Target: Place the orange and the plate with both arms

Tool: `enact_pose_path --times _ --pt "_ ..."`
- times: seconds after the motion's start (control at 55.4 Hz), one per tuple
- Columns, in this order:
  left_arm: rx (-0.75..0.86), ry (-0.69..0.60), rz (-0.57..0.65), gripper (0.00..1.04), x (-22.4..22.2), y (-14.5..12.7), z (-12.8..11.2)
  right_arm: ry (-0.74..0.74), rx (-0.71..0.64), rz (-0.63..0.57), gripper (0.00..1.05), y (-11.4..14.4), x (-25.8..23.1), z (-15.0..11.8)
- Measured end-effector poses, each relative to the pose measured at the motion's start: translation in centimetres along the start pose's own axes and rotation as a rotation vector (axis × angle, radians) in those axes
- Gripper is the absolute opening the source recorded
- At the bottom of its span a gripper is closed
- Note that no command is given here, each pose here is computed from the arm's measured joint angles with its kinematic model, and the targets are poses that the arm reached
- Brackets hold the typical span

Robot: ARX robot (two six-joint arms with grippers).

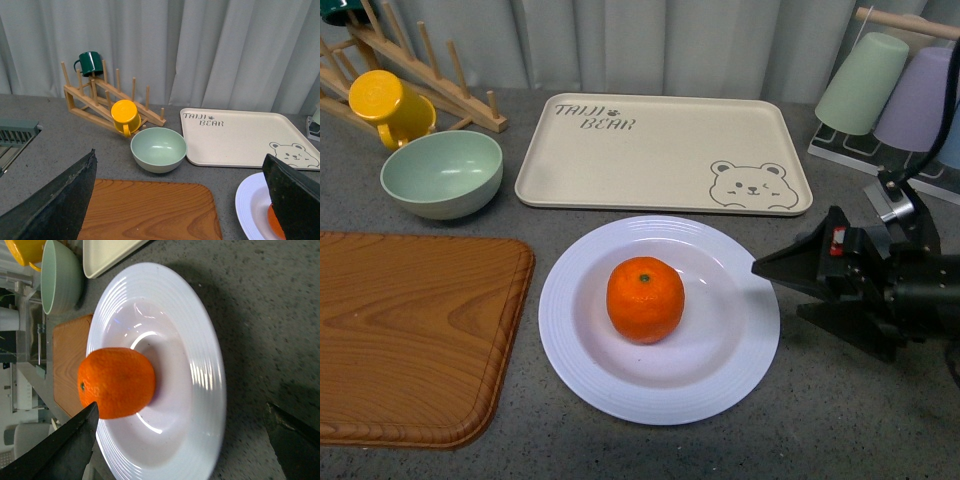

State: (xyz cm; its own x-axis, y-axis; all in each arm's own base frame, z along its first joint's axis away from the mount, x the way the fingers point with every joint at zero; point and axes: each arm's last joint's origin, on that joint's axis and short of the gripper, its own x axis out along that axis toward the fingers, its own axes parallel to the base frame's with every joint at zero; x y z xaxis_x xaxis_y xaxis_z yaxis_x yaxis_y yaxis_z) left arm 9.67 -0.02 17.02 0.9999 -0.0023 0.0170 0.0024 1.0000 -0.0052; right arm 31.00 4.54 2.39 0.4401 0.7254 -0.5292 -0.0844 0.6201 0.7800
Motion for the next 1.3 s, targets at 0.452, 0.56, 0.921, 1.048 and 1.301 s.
enact_pose_path --times 0.452,0.56,0.921,1.048,1.301 --pt "0.000 0.000 0.000 0.98 0.0 0.0 0.0 0.008 0.130 0.031 0.96 -0.1 3.8 0.1" --pt "0.000 0.000 0.000 0.98 0.0 0.0 0.0 0.005 0.150 0.040 0.96 0.0 4.2 0.1" --pt "0.000 0.000 0.000 0.98 0.0 0.0 0.0 0.022 0.195 0.006 0.52 -1.1 5.0 -0.9" --pt "0.000 0.000 0.000 0.98 0.0 0.0 0.0 0.020 0.194 0.007 0.32 -1.2 5.0 -0.9" --pt "0.000 0.000 0.000 0.98 0.0 0.0 0.0 0.031 0.204 0.030 0.03 -1.5 5.0 -0.9"
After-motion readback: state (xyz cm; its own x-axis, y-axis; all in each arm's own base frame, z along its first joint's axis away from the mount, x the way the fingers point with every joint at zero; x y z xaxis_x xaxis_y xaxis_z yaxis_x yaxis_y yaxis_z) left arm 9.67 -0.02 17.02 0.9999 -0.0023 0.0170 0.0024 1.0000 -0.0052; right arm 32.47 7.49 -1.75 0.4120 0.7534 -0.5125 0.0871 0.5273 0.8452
